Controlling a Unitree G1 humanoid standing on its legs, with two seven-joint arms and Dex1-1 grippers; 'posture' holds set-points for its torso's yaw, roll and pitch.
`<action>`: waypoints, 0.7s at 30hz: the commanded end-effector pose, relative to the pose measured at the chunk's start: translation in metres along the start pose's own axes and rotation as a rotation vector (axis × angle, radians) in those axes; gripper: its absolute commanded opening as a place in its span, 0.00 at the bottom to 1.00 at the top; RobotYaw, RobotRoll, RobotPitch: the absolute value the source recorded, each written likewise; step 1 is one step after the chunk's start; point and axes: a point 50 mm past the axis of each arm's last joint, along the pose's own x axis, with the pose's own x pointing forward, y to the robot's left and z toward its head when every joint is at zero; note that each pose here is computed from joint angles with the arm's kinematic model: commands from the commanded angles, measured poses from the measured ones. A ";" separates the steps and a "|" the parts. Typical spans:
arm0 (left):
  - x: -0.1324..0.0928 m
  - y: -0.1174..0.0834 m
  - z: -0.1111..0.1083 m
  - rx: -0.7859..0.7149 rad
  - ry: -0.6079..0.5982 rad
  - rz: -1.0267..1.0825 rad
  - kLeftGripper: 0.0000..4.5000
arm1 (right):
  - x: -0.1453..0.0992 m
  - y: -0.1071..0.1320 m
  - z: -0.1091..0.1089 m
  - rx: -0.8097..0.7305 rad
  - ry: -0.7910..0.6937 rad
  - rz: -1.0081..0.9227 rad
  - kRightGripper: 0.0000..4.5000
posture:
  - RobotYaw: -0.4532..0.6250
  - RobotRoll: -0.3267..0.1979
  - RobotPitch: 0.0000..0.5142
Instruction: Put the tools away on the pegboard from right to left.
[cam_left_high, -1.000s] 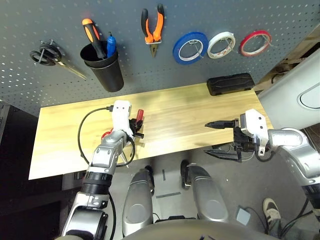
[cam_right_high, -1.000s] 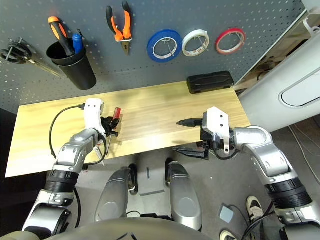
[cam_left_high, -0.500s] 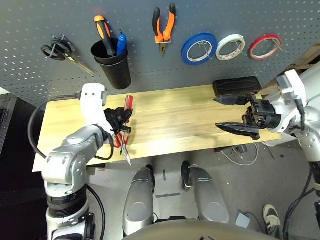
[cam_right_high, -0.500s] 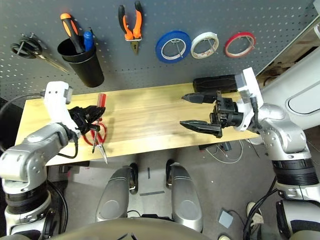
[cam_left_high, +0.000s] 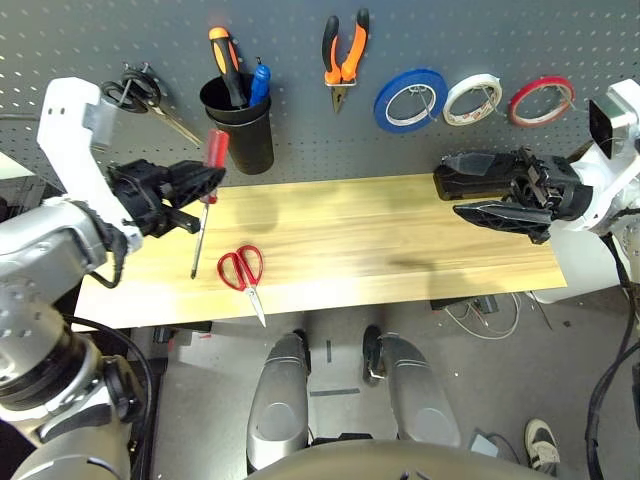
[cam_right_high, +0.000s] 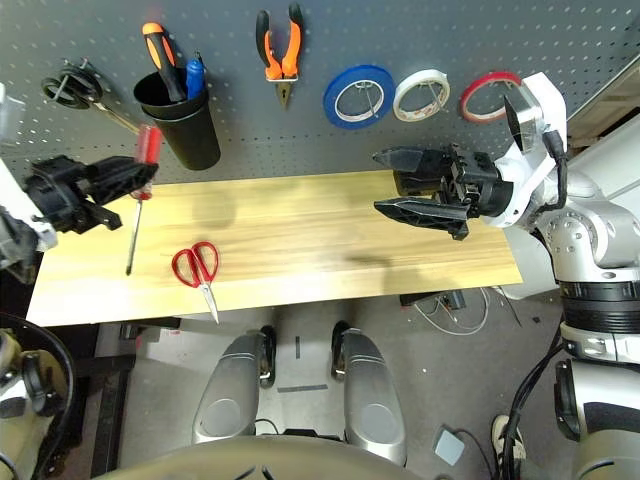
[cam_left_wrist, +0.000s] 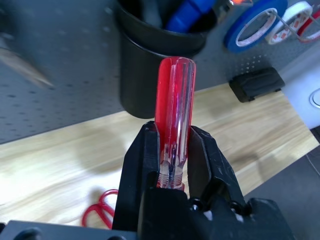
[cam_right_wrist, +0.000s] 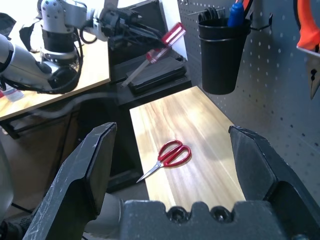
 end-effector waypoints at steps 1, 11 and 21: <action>-0.004 0.009 0.006 -0.054 -0.039 0.015 0.19 | -0.004 -0.002 0.006 -0.017 -0.020 -0.025 1.00 | 0.54 0.62 0.30; -0.001 0.023 0.048 -0.172 -0.326 0.043 0.19 | -0.003 -0.004 0.009 -0.032 -0.032 -0.040 1.00 | 0.52 0.62 0.29; 0.004 0.038 0.085 -0.275 -0.633 0.139 0.19 | -0.002 -0.006 0.009 -0.049 -0.043 -0.068 1.00 | 0.51 0.62 0.30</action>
